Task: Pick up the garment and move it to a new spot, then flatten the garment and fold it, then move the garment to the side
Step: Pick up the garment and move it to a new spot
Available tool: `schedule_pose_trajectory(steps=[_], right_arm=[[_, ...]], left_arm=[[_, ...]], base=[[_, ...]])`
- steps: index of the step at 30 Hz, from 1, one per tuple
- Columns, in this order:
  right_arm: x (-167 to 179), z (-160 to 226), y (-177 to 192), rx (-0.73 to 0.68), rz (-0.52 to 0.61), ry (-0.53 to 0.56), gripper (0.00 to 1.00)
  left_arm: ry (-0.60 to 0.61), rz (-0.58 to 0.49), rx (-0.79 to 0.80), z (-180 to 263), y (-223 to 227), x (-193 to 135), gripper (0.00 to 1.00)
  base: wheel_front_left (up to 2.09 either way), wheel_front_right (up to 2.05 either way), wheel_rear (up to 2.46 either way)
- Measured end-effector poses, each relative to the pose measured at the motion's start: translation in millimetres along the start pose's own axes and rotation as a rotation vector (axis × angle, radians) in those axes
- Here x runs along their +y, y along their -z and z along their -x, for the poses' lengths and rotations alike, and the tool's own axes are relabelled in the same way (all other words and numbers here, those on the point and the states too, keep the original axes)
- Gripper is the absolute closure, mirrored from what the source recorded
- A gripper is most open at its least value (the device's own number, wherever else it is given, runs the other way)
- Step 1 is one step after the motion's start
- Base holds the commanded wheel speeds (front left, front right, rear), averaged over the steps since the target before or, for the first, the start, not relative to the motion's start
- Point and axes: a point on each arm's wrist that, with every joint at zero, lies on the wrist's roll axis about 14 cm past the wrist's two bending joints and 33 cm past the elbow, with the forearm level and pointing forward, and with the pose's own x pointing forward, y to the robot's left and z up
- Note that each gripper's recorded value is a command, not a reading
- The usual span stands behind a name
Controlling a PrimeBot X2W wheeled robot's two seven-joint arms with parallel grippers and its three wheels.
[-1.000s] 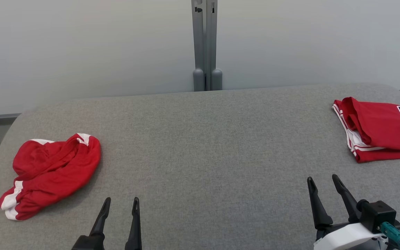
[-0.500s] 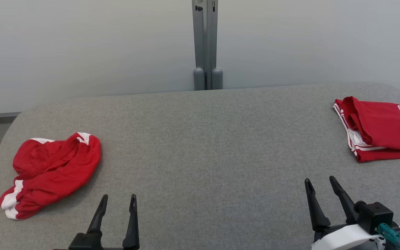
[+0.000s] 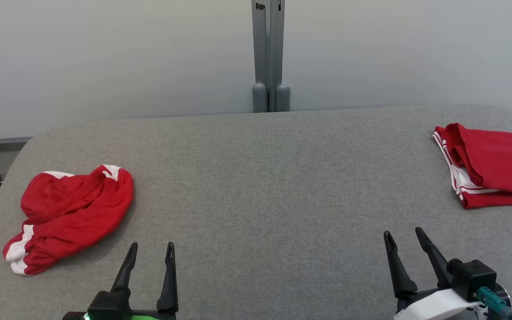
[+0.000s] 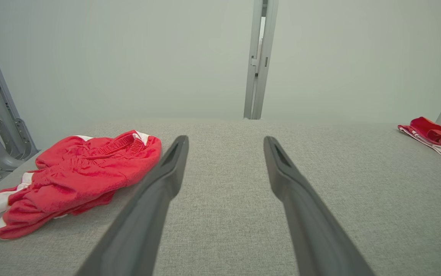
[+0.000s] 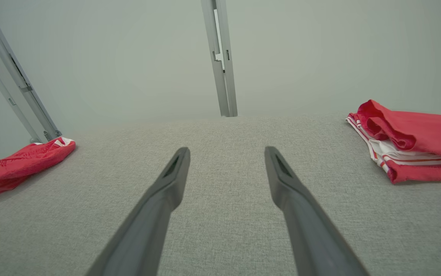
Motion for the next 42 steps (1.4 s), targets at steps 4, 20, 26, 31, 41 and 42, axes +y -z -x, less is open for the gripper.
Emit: schedule_pose_trajectory(steps=[4,20,26,31,41,42], right_arm=[[8.9,-3.6,3.2,0.011,0.002,-0.034,0.00],[81.9,-28.8,19.8,0.065,-0.018,-0.273,0.00],[107.5,-39.4,24.1,0.078,-0.023,-0.355,0.00],[126.3,-45.6,29.1,0.092,-0.032,-0.410,0.00],[145.2,-56.3,38.8,0.117,-0.043,-0.475,0.00],[145.1,-59.5,37.9,0.112,-0.041,-0.478,0.00]], left_arm=[[-0.020,0.002,-0.010,1.1,-3.0,5.6,0.00],[-0.254,-0.012,-0.064,34.5,-20.2,72.3,0.00],[-0.352,-0.020,-0.078,53.5,-25.3,97.6,0.00],[-0.422,-0.024,-0.077,69.8,-25.4,113.7,0.00],[-0.504,-0.031,-0.067,85.0,-25.5,132.5,0.00],[-0.508,-0.030,-0.068,84.2,-26.3,133.8,0.00]], base=[[0.00,0.00,0.00],[0.00,0.00,0.00],[0.00,0.00,0.00],[0.00,0.00,0.00],[0.00,0.00,0.00],[0.00,0.00,0.00]])
